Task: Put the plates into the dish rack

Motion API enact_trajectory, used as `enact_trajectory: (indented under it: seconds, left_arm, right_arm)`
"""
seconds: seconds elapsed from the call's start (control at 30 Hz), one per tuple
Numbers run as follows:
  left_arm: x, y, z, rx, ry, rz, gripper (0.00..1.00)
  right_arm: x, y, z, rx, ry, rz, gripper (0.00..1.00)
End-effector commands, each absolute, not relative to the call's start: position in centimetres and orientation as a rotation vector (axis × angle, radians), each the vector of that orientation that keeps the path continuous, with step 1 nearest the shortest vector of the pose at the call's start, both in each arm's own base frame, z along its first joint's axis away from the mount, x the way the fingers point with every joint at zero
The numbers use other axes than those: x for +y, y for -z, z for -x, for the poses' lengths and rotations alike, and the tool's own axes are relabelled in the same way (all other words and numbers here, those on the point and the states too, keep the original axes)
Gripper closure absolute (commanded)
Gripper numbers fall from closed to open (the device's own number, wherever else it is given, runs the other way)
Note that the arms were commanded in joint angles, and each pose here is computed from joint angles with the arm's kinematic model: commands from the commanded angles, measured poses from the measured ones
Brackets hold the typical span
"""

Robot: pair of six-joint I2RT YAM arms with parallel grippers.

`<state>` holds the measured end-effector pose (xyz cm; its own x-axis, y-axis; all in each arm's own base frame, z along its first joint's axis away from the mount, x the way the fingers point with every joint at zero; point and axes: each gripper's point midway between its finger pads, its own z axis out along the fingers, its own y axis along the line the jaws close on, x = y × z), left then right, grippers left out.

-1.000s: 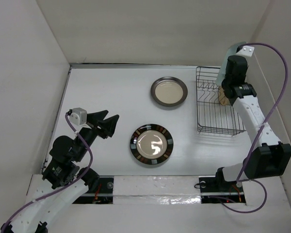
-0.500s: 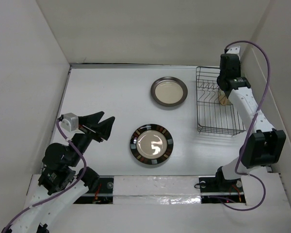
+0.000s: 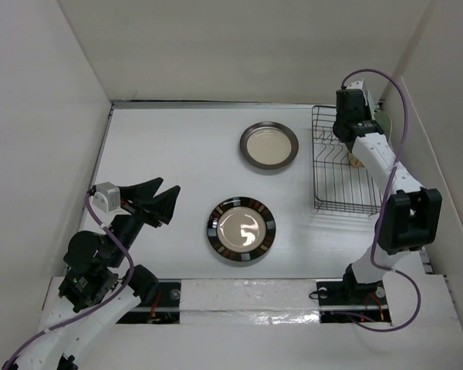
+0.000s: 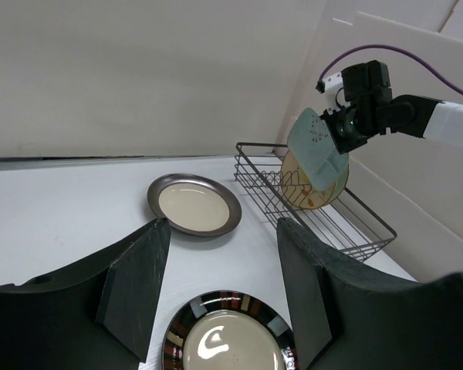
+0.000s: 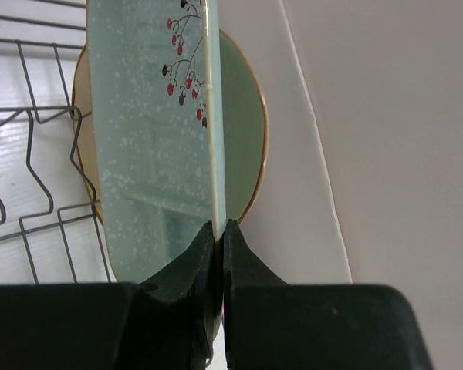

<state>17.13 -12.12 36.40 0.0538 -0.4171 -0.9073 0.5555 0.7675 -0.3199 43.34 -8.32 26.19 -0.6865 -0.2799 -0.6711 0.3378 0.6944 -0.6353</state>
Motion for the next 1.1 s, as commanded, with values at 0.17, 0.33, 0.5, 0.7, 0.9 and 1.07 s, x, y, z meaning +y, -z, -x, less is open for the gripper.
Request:
enact_trajectory:
  seconds: [0.17,0.33,0.5,0.7,0.9,1.07]
  left_arm:
    - [-11.3,-39.3,-16.2,1.236,0.762,-0.106,0.45]
    - [-11.3,-39.1,-16.3,1.242,0.756,-0.102,0.45]
    - [-11.4,-38.7,-16.8,1.256,0.746,-0.096,0.45]
    - [-11.5,-38.5,-17.1,1.269,0.738,-0.095,0.45]
    - [-11.8,-38.0,-17.5,1.291,0.731,-0.097,0.45]
    - [-12.0,-37.5,-18.0,1.31,0.72,-0.093,0.45]
  right_arm:
    - [-9.0,-28.4,-43.8,1.986,1.116,-0.128,1.0]
    - [-8.1,-25.5,-44.0,2.019,1.133,-0.099,1.0]
    - [-7.7,-22.5,-43.6,2.024,1.161,-0.085,1.0]
    - [-6.6,-19.2,-43.7,2.037,1.069,-0.086,1.0]
    - [-5.9,-16.5,-43.8,2.085,0.946,-0.157,0.88]
    - [-5.7,-15.4,-43.4,2.082,0.847,-0.29,0.6]
